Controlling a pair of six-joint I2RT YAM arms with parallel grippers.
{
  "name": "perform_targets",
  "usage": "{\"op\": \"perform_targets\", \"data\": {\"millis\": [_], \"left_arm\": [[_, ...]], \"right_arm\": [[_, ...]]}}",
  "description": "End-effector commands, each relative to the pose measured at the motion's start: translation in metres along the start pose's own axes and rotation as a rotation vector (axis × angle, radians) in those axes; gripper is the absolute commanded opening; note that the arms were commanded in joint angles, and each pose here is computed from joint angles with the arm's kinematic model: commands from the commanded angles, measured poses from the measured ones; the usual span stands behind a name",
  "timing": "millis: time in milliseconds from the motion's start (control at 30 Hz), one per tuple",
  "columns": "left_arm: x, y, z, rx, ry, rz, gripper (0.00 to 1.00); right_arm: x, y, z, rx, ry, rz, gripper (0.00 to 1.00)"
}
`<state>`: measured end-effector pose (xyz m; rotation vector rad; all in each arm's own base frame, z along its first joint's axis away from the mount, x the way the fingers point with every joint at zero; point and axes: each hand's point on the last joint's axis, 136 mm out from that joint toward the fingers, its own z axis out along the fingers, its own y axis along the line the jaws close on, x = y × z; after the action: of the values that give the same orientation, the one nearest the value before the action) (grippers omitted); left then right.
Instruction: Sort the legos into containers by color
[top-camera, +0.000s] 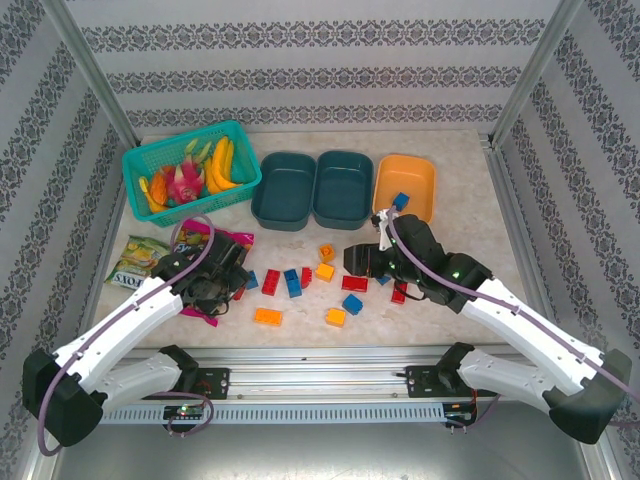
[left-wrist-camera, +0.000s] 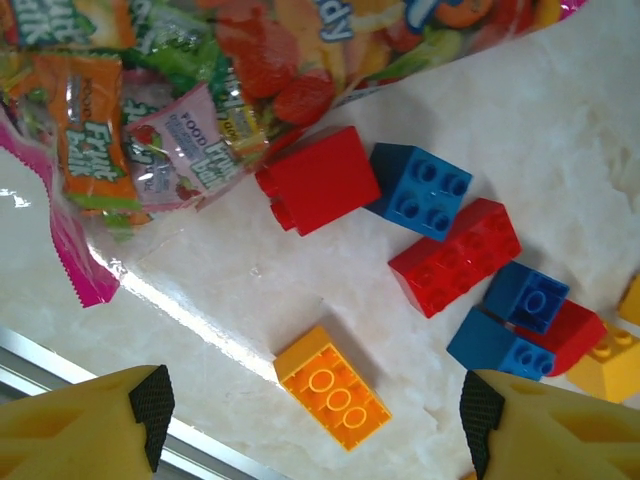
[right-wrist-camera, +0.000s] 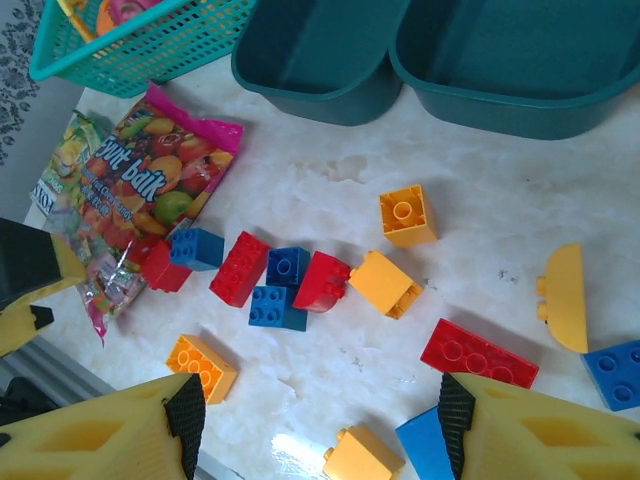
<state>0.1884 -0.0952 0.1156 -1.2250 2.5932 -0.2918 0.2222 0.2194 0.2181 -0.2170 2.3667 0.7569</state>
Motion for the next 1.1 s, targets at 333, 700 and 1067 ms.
{"op": "perform_targets", "data": {"millis": [333, 700, 1067], "left_arm": [[-0.029, -0.017, 0.026, -0.111, -0.154, -0.412, 0.69], [-0.035, -0.014, 0.059, -0.216, -0.095, -0.426, 0.71], [-0.032, -0.010, 0.083, -0.254, -0.089, -0.437, 0.70]], "right_arm": [[0.019, 0.022, 0.030, -0.067, 0.091, -0.034, 0.66], [0.010, 0.048, 0.033, -0.217, 0.087, -0.005, 0.74], [0.008, 0.046, 0.037, -0.232, 0.121, 0.023, 0.98]]}}
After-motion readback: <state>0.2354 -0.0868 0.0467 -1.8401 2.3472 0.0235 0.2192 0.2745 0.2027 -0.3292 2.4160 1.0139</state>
